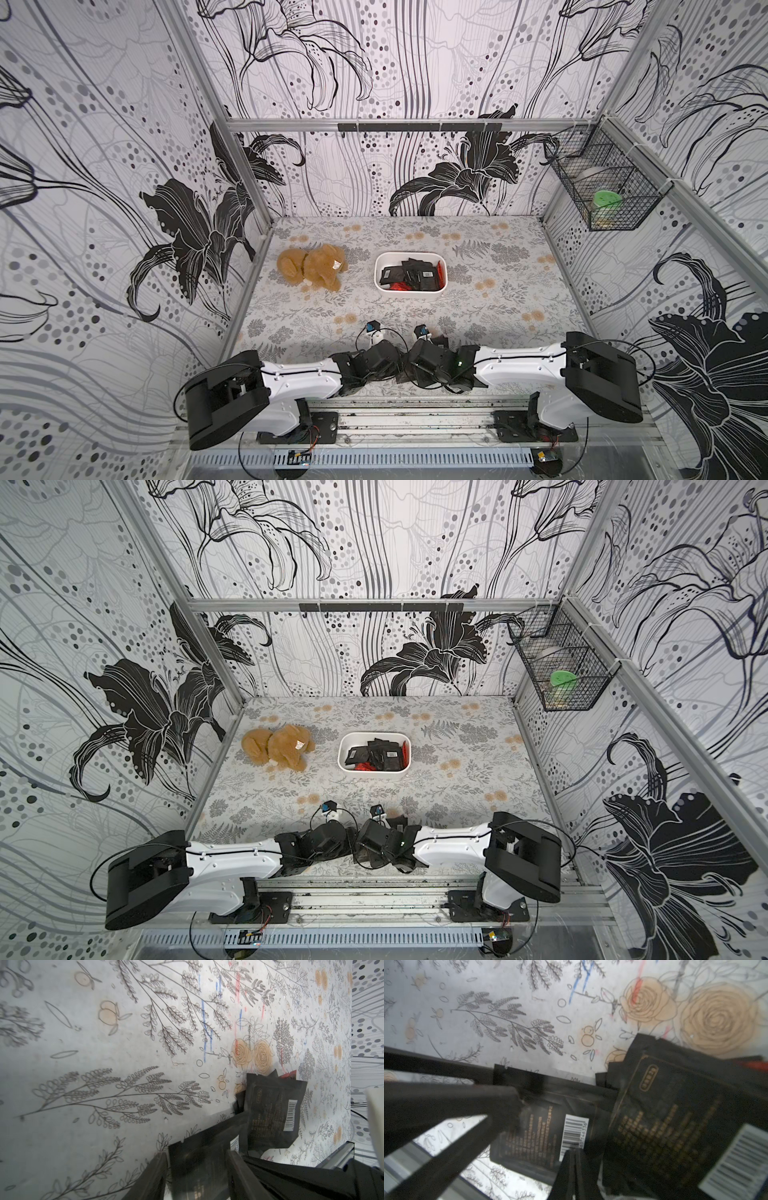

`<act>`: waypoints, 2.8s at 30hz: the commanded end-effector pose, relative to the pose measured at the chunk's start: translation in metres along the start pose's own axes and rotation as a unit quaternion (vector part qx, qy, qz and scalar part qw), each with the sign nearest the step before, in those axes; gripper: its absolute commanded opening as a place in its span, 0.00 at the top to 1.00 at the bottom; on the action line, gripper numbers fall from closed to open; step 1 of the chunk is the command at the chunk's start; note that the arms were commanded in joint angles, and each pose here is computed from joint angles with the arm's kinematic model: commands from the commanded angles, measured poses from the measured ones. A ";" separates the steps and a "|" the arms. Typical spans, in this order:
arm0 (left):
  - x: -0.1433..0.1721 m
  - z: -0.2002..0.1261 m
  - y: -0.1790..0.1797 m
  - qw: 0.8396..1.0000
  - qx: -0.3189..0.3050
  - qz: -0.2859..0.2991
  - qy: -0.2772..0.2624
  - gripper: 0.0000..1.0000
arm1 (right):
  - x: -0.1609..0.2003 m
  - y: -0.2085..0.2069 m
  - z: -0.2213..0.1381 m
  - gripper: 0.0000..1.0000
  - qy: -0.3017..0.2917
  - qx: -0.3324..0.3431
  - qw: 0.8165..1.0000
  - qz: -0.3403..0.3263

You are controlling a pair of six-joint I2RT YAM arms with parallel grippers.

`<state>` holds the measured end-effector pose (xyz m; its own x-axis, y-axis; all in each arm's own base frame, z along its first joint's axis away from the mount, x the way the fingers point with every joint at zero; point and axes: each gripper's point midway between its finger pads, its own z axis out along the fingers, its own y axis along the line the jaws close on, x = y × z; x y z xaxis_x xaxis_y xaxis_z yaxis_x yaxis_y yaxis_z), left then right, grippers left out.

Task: Put the tea bags into the storage box
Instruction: Pick up the tea bag from the center of the board, then place the tea bag in the storage box.

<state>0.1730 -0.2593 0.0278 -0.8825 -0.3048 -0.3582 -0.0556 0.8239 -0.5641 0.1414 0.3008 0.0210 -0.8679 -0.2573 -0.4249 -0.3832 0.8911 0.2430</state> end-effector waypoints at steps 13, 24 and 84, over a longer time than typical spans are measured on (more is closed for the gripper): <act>0.040 0.004 0.010 0.998 -0.010 0.015 0.060 0.59 | 0.011 -0.009 0.010 0.96 0.010 0.016 1.000 0.007; 0.026 -0.009 0.005 0.999 -0.014 0.010 0.033 0.97 | -0.001 0.001 -0.003 0.95 -0.016 -0.011 1.000 -0.004; -0.308 0.071 -0.030 0.974 -0.178 0.003 -0.139 0.77 | -0.086 -0.137 -0.085 0.75 -0.249 0.063 0.966 0.029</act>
<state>0.4787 -0.2286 0.0917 -0.7403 -0.3804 -0.5542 -0.2624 0.9226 -0.2827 0.2401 0.1654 0.0928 -0.6296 -0.0155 -0.7767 -0.2490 0.9511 0.1829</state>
